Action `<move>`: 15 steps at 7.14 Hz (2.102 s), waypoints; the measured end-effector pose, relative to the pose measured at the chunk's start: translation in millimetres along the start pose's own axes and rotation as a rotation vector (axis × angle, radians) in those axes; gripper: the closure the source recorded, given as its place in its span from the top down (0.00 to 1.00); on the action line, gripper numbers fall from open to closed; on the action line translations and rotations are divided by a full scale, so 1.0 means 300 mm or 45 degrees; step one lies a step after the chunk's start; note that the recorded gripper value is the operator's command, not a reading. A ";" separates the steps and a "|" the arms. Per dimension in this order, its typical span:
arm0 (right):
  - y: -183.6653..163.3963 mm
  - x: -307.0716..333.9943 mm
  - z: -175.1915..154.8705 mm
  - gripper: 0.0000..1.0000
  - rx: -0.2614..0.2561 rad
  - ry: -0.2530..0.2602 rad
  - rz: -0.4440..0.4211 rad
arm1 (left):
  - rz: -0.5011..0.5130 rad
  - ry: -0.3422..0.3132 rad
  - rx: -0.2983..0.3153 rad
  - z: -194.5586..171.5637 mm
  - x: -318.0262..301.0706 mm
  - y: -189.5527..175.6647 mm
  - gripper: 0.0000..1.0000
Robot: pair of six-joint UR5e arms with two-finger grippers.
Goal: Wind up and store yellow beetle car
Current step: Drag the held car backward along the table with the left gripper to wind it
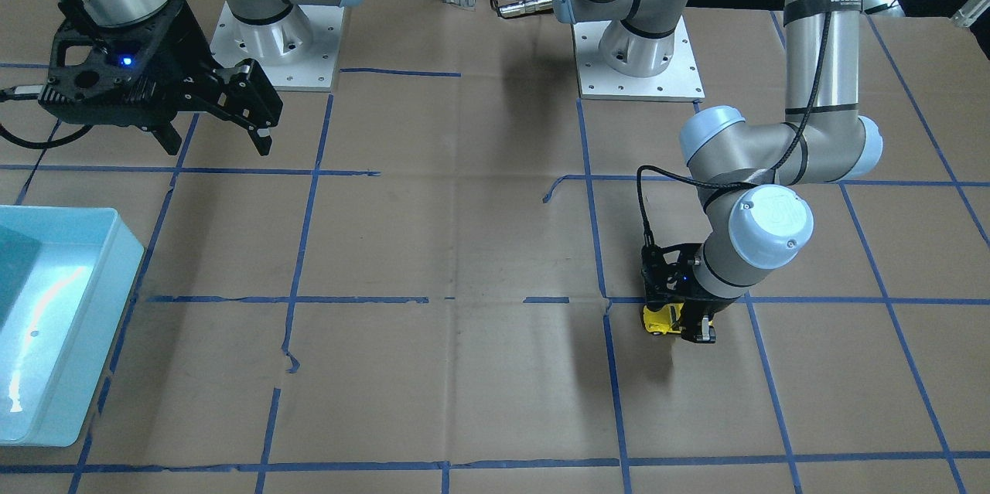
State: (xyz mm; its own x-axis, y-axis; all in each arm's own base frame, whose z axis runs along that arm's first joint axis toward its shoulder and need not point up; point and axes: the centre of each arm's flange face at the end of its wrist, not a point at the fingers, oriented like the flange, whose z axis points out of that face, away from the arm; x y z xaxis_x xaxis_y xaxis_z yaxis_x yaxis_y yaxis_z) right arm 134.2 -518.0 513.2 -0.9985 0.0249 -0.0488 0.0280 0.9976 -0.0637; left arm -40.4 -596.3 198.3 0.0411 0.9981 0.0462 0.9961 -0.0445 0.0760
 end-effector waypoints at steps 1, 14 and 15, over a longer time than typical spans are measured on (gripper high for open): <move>-0.001 0.004 0.000 1.00 0.000 0.000 0.003 | 0.003 -0.005 -0.040 -0.002 -0.002 0.009 0.31; -0.003 0.007 -0.004 1.00 0.004 -0.002 0.005 | -0.023 -0.143 -0.113 -0.024 -0.088 -0.302 0.29; -0.003 0.007 -0.004 1.00 0.004 -0.002 0.004 | -0.022 -0.142 -0.114 -0.020 -0.087 -0.302 0.29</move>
State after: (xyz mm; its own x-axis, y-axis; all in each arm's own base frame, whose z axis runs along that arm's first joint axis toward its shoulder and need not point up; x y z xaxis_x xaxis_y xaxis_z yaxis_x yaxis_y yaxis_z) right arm 132.1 -518.7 514.3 -0.9983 0.0279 -0.0503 0.0312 0.9973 -0.0670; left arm -132.2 -618.7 196.2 0.0373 0.9971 -0.0663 0.9861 -0.0260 0.1643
